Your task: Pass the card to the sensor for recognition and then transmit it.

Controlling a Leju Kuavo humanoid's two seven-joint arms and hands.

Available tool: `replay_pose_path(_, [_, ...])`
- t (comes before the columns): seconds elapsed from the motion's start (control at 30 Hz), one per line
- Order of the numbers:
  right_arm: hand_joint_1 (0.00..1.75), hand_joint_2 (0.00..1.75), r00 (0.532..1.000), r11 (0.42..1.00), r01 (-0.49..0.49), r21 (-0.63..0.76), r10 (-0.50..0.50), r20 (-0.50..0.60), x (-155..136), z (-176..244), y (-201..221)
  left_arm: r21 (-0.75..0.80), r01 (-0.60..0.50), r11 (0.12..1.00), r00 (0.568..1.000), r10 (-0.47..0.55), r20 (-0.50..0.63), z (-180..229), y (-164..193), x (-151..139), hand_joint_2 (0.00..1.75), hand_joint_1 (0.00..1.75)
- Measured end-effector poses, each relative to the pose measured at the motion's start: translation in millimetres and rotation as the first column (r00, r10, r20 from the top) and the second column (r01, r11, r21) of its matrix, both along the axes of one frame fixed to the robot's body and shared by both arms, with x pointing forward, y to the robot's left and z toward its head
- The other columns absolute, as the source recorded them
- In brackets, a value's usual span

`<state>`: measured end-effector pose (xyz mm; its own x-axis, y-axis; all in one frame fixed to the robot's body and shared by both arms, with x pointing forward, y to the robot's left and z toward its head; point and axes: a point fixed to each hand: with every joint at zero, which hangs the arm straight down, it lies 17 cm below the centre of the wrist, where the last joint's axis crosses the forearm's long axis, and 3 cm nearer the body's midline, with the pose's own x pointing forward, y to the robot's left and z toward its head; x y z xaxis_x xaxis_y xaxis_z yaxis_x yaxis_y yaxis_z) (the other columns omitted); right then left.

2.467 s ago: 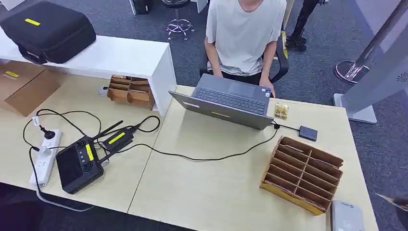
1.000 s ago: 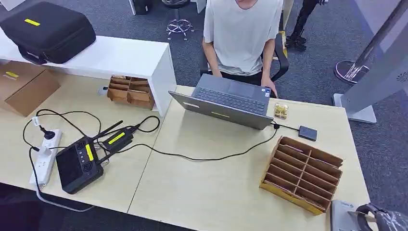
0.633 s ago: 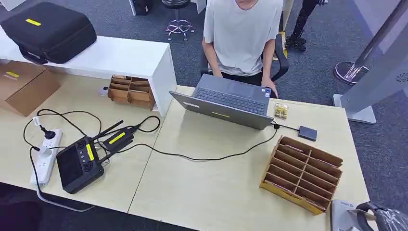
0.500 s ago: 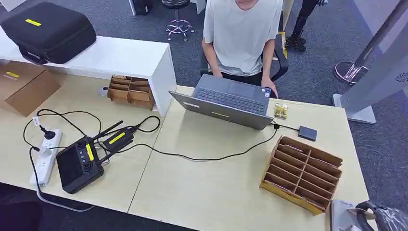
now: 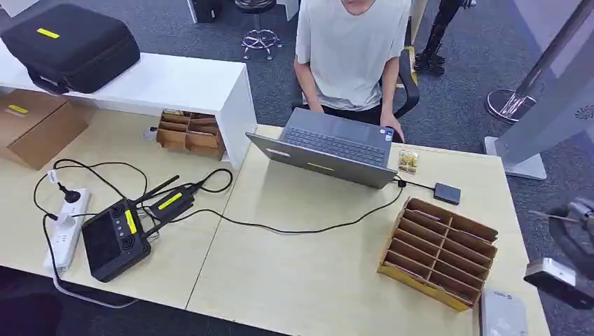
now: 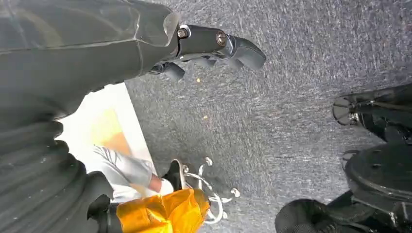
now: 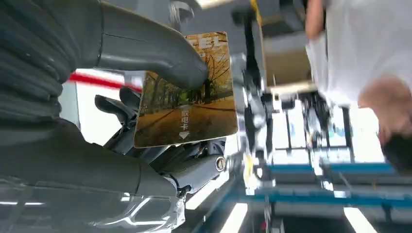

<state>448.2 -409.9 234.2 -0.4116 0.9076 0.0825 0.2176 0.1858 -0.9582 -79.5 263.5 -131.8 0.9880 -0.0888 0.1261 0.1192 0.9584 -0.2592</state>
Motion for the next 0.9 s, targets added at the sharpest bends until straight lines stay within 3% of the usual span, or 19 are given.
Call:
replay_pose_path(0.2, [1.75,1.75,0.990,0.999,-0.038,-0.031,0.042,0.132,31.3,85.3,24.1,0.019,0.010,1.000,1.000,-0.010,0.003,-2.9,7.0,2.3,1.75,0.00])
replay_pose_path(0.37, [1.75,1.75,0.981,0.990,-0.071,-0.118,0.091,0.173,46.9,114.6,57.6,0.016,0.035,0.999,0.999,-0.035,0.001,-4.3,7.1,0.9,1.75,0.00])
replay_pose_path(0.67, [1.75,1.75,0.975,0.958,-0.152,-0.243,0.185,0.120,69.9,98.7,133.6,0.014,0.066,0.998,0.998,-0.066,0.009,-7.2,12.1,3.0,1.75,0.00])
replay_pose_path(0.9, [1.75,1.75,0.974,0.941,-0.177,-0.288,0.210,0.088,79.7,91.4,158.6,0.022,0.068,0.997,0.998,-0.067,-0.004,-9.1,16.0,-1.8,1.75,0.00])
